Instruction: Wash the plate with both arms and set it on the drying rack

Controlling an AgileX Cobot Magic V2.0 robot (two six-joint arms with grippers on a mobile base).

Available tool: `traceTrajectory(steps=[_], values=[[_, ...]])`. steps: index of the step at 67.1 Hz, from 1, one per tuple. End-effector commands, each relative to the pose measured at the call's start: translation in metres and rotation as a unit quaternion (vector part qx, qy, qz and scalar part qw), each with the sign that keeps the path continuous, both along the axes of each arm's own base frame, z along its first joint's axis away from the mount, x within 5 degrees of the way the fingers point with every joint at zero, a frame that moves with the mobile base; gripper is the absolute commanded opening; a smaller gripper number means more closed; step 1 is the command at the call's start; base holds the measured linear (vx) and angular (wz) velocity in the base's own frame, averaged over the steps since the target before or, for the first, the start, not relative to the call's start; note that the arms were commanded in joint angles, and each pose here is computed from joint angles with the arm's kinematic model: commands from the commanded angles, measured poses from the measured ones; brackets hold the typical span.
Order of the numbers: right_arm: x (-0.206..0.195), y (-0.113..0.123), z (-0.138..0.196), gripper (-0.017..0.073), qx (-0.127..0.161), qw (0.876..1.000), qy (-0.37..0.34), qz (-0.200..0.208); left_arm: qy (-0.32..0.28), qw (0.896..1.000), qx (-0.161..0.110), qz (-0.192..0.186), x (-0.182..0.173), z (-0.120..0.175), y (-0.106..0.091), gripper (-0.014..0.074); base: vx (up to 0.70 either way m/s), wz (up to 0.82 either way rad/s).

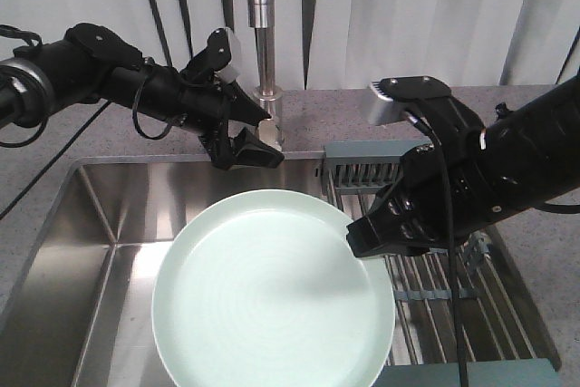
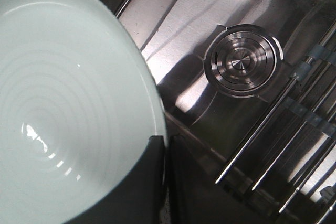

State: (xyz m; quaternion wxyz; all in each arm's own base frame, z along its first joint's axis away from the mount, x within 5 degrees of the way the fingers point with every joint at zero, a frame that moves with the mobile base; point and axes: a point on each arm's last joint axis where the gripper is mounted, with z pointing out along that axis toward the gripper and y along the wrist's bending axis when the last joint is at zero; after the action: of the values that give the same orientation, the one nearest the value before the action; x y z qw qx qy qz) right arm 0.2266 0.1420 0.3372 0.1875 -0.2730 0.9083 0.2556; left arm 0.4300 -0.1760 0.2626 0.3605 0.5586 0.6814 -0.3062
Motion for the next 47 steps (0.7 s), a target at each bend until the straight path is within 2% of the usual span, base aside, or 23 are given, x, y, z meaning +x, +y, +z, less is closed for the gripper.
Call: traceTrajectory(steps=[1, 9, 15, 21, 26, 32, 37, 44, 47], values=[[-0.003, 0.000, 0.018, -0.0001, 0.031, 0.999, -0.031, -0.007, -0.023, 0.996, -0.051, -0.067, -0.029, 0.058, -0.006, 0.0589, 0.00, 0.00], [-0.003, 0.000, 0.018, -0.0001, 0.031, 0.999, -0.031, -0.007, -0.035, 0.996, -0.056, -0.055, -0.032, 0.078, -0.002, 0.0589, 0.00, 0.00], [-0.003, 0.000, 0.018, -0.0001, 0.031, 0.999, -0.031, -0.007, -0.039, 0.997, -0.057, -0.020, -0.031, 0.092, 0.005, 0.0589, 0.00, 0.00], [-0.004, 0.000, 0.018, -0.0001, 0.031, 0.999, -0.029, -0.006, -0.040, 0.997, -0.034, 0.048, -0.027, 0.104, 0.019, 0.0589, 0.00, 0.00], [-0.004, 0.000, 0.018, -0.0001, 0.031, 0.999, -0.029, -0.006, -0.036, 0.993, -0.015, 0.112, -0.027, 0.114, 0.030, 0.0589, 0.00, 0.00], [-0.004, 0.000, 0.018, -0.0001, 0.031, 0.999, -0.029, -0.006, -0.017, 0.981, -0.004, 0.191, -0.029, 0.126, 0.045, 0.0589, 0.00, 0.00], [-0.004, 0.000, 0.018, -0.0001, 0.031, 0.999, -0.029, -0.006, 0.000, 0.967, 0.004, 0.255, -0.032, 0.136, 0.059, 0.0589, 0.00, 0.00], [-0.004, 0.000, 0.018, -0.0001, 0.031, 0.999, -0.029, -0.006, 0.031, 0.937, 0.011, 0.347, -0.041, 0.151, 0.080, 0.0589, 0.00, 0.00], [-0.004, 0.000, 0.018, -0.0001, 0.031, 0.999, -0.029, -0.006, 0.037, 0.920, 0.022, 0.389, -0.045, 0.156, 0.090, 0.0587, 0.00, 0.00]])
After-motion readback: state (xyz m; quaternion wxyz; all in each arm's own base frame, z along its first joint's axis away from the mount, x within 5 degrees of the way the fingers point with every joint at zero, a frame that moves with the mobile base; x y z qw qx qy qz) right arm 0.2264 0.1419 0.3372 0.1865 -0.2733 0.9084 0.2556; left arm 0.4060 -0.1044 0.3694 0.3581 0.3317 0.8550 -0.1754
